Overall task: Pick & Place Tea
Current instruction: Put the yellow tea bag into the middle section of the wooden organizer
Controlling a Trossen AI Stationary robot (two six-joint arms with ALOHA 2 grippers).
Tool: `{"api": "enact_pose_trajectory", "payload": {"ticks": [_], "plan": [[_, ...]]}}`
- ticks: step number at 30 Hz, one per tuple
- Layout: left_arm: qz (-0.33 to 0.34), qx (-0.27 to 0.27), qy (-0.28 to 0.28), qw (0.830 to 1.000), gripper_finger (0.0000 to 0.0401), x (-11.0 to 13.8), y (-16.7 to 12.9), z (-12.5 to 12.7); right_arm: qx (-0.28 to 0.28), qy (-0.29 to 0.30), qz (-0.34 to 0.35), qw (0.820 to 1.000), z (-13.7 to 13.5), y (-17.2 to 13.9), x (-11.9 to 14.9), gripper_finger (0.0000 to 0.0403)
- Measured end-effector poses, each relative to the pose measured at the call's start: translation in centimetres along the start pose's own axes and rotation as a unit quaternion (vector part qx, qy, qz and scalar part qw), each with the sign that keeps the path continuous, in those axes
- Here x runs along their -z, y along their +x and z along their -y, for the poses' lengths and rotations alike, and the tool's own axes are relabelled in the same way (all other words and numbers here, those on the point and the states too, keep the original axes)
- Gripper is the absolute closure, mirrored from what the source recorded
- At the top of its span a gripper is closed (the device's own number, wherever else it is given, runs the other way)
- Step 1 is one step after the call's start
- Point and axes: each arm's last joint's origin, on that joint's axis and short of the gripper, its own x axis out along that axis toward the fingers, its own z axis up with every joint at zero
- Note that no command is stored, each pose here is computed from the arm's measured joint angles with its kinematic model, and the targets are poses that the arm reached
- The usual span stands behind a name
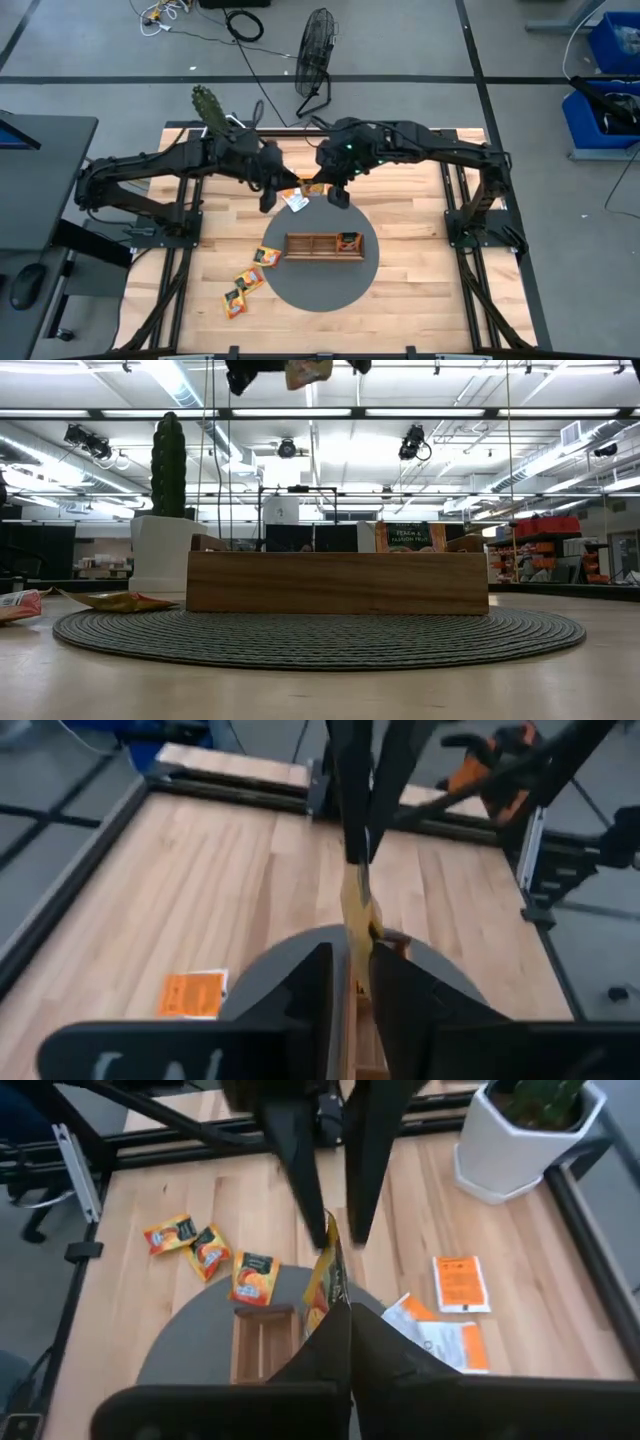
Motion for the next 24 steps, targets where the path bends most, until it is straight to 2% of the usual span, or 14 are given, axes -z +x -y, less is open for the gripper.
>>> {"api": "enact_pose_trajectory", "payload": {"ticks": [5,8,16,20,24], "plan": [[0.071,-0.007,-0.001,0.997,0.0324,-0.7,-2.0,0.2,0.02,-0.025,0.012,0.999,-1.5,-0.6,-0.1,0.0402],[0.119,0.002,-0.011,0.993,0.0327,0.1,-3.5,0.6,0.021,-0.035,0.032,0.999,-2.4,-1.1,-0.3,0.0403],[0.174,-0.025,-0.063,0.982,0.0332,4.9,-6.9,0.4,0.029,-0.058,0.051,0.997,-4.5,-1.4,-0.4,0.0403],[0.208,-0.045,-0.085,0.973,0.0332,6.5,-8.7,0.3,0.042,-0.064,0.054,0.996,-4.7,-0.8,-0.3,0.0403],[0.229,-0.064,-0.09,0.967,0.0332,7.0,-10.2,0.3,0.029,-0.054,0.058,0.996,-4.9,0.7,0.3,0.0403]]}}
